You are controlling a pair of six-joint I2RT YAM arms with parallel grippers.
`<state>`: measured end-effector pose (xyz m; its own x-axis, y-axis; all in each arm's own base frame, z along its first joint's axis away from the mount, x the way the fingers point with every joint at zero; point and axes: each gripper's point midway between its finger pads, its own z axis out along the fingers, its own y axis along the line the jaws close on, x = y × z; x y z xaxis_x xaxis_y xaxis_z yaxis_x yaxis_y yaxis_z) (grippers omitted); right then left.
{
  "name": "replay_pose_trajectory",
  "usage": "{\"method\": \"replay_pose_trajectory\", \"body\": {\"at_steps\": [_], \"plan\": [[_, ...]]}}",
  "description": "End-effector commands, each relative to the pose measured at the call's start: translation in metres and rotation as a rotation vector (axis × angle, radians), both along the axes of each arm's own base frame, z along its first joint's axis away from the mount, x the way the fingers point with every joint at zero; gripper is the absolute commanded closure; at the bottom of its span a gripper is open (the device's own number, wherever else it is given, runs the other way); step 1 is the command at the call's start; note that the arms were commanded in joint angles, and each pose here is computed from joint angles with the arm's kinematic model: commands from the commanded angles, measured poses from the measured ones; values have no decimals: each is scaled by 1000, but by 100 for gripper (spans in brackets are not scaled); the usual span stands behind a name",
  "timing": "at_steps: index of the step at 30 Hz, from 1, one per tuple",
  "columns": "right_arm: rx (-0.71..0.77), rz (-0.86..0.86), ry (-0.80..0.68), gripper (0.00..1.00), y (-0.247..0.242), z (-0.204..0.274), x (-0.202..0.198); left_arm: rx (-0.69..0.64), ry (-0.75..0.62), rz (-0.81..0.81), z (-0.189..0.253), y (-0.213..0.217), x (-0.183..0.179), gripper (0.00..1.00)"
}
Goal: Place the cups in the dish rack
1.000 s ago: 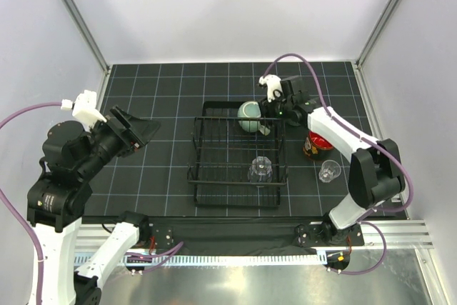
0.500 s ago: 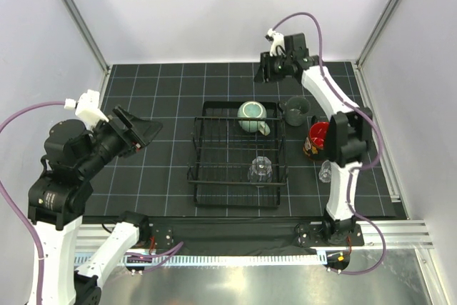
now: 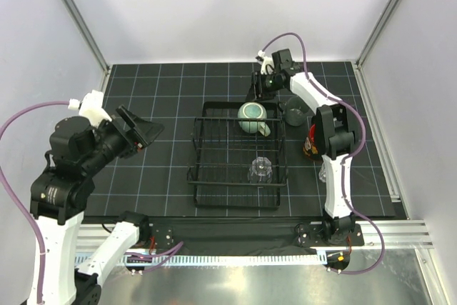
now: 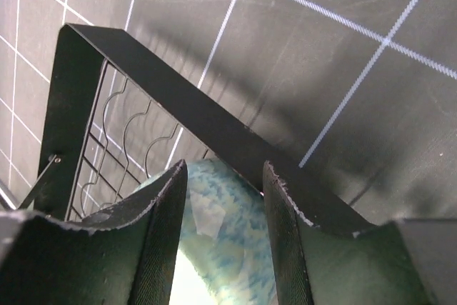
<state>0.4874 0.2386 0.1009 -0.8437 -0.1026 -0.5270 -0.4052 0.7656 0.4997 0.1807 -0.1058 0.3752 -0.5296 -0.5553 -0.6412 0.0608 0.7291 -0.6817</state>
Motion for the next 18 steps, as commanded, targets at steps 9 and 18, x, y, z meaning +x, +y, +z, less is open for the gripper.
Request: {"method": "replay_pose_trajectory", "body": {"at_steps": [9, 18], "plan": [[22, 63, -48, 51, 13, 34, -50, 17, 67, -17, -15, -4, 8, 27], [15, 25, -73, 46, 11, 58, -40, 5, 73, -27, -16, -6, 4, 27]]}}
